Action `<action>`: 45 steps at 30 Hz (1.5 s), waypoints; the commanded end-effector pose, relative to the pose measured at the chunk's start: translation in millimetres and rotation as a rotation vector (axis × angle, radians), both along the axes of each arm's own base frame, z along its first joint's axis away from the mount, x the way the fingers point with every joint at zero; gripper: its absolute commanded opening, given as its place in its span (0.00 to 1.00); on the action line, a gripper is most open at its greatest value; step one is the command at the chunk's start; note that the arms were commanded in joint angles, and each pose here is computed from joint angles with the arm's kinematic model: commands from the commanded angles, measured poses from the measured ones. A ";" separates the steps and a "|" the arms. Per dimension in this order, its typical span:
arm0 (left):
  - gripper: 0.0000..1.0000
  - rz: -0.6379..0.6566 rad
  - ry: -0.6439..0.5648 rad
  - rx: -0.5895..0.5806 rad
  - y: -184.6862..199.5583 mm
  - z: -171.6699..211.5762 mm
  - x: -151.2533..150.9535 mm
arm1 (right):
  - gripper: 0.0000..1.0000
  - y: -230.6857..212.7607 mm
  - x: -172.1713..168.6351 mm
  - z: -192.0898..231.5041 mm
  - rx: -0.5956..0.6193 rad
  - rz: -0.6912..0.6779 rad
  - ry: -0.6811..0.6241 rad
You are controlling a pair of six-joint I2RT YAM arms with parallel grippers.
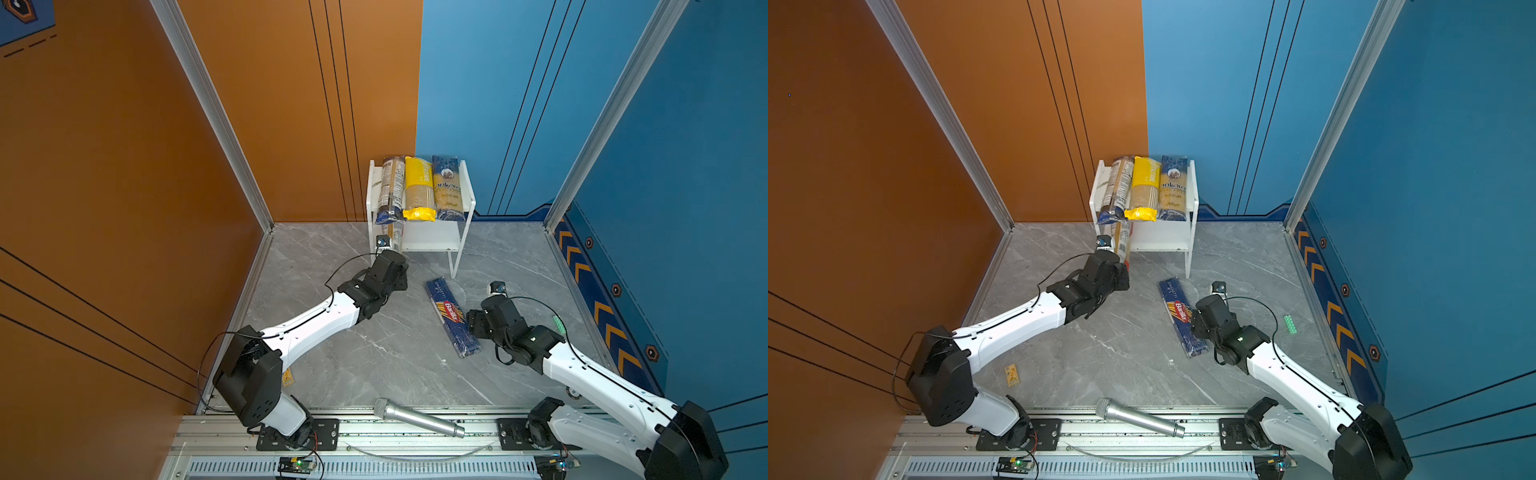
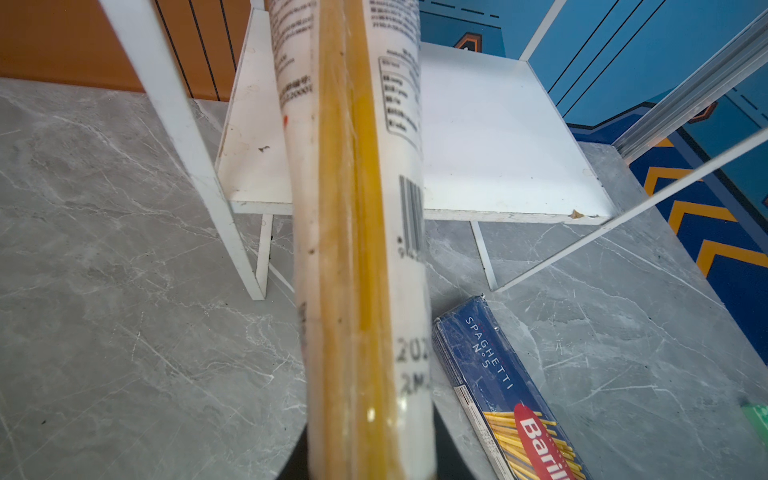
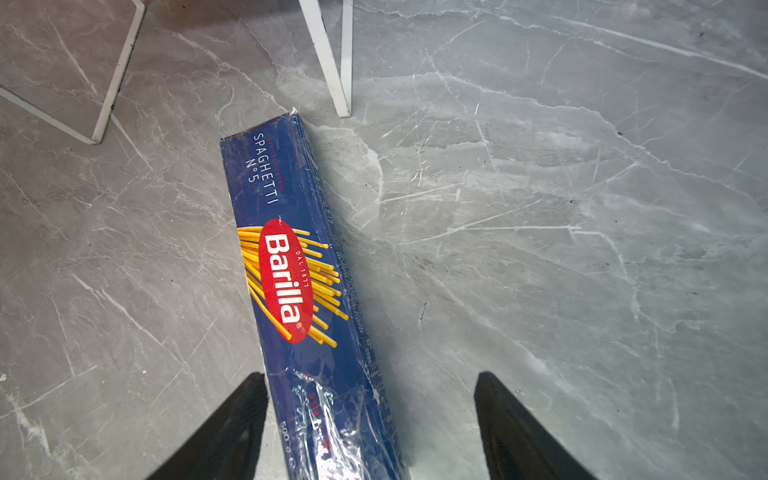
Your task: Place and organize the pasta boxes and bags onto the shelf
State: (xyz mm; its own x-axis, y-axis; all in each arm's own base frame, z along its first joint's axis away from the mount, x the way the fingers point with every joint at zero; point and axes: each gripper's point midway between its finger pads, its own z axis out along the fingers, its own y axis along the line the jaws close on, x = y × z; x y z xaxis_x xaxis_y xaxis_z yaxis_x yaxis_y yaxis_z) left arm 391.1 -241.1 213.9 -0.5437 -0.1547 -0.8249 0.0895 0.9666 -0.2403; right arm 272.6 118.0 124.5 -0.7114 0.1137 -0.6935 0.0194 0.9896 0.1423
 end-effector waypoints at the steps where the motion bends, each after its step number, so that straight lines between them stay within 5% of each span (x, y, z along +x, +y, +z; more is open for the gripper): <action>1: 0.00 0.023 -0.229 -0.139 -7.8 84.2 24.9 | 0.77 -0.3 0.3 1.3 -0.007 0.007 0.013; 45: 0.00 0.051 -0.251 -0.122 -7.9 83.9 57.0 | 0.77 2.4 7.8 -7.4 -0.019 0.019 0.042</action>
